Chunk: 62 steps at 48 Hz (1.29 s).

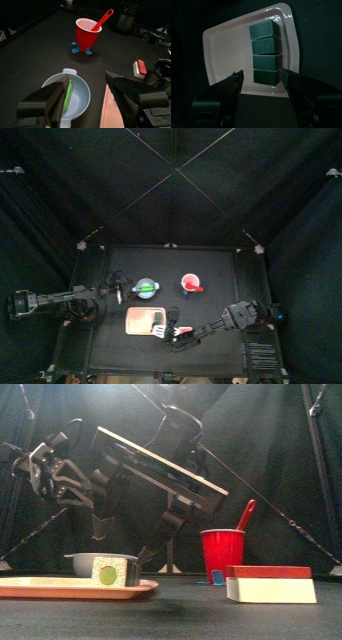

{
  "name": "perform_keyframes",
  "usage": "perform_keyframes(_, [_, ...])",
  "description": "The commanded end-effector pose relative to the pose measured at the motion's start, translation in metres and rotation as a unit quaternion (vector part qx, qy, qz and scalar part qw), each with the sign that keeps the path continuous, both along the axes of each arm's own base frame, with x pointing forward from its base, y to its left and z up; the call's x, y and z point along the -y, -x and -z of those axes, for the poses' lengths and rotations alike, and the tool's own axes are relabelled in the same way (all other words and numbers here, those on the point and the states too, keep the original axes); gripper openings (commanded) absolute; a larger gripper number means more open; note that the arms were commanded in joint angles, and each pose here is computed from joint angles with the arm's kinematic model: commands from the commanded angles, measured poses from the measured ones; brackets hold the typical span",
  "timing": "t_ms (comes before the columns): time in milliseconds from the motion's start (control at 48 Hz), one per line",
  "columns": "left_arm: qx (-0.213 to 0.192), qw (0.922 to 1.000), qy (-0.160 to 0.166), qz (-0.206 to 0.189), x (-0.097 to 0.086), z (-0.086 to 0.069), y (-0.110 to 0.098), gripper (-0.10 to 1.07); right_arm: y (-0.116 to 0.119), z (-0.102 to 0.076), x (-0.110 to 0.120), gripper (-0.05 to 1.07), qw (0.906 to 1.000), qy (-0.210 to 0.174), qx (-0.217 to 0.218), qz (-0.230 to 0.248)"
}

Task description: Place green sushi roll on plate

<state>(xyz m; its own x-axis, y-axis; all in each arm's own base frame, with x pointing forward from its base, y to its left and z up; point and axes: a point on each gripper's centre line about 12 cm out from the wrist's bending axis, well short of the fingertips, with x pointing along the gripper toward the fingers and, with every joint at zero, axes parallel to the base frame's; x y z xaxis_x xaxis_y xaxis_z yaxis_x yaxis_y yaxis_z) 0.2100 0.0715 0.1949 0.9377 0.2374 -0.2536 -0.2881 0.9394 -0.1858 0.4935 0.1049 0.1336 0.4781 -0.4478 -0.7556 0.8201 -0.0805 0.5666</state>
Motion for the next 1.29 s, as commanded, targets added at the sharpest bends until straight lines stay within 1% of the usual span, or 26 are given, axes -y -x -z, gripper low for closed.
perform_keyframes(0, [0.006, 1.0, -0.003, 0.001, -0.001, -0.004, -0.003, 0.93, 0.002, -0.024, 0.002, 0.93, 0.9999, 0.003, 0.016, 0.005])
perform_keyframes(104, [0.006, 1.0, -0.003, 0.0, -0.001, -0.004, -0.003, 0.93, 0.005, -0.022, 0.004, 0.93, 0.9998, 0.013, 0.012, 0.004])
perform_keyframes(333, [0.006, 1.0, -0.004, 0.001, -0.001, -0.004, -0.003, 0.93, 0.003, -0.022, 0.008, 0.93, 0.9993, 0.028, 0.019, -0.014])
perform_keyframes(458, [0.006, 1.0, -0.005, 0.001, -0.001, -0.004, -0.003, 0.93, 0.002, -0.02, 0.015, 0.93, 0.9993, 0.03, 0.018, -0.014])
perform_keyframes(625, [0.007, 1.0, -0.004, 0.0, -0.001, -0.005, -0.002, 0.93, -0.003, -0.02, 0.022, 0.93, 0.9986, 0.035, 0.028, -0.026])
perform_keyframes(729, [0.006, 1.0, -0.003, 0.0, -0.001, -0.004, -0.003, 0.93, -0.005, -0.02, 0.023, 0.93, 0.9982, 0.04, 0.031, -0.031])
perform_keyframes(979, [0.006, 1.0, -0.003, 0.0, -0.001, -0.004, -0.003, 0.93, -0.003, -0.019, 0.023, 0.93, 0.9985, 0.039, 0.028, -0.028])
perform_keyframes(1125, [0.006, 1.0, -0.003, 0.001, -0.001, -0.004, -0.003, 0.93, 0.005, -0.022, 0.024, 0.93, 0.9989, 0.043, 0.016, -0.012])
perform_keyframes(1271, [0.006, 1.0, -0.003, 0.001, -0.001, -0.004, -0.003, 0.93, 0.009, -0.033, 0.024, 0.93, 0.998, 0.056, 0.022, -0.019])
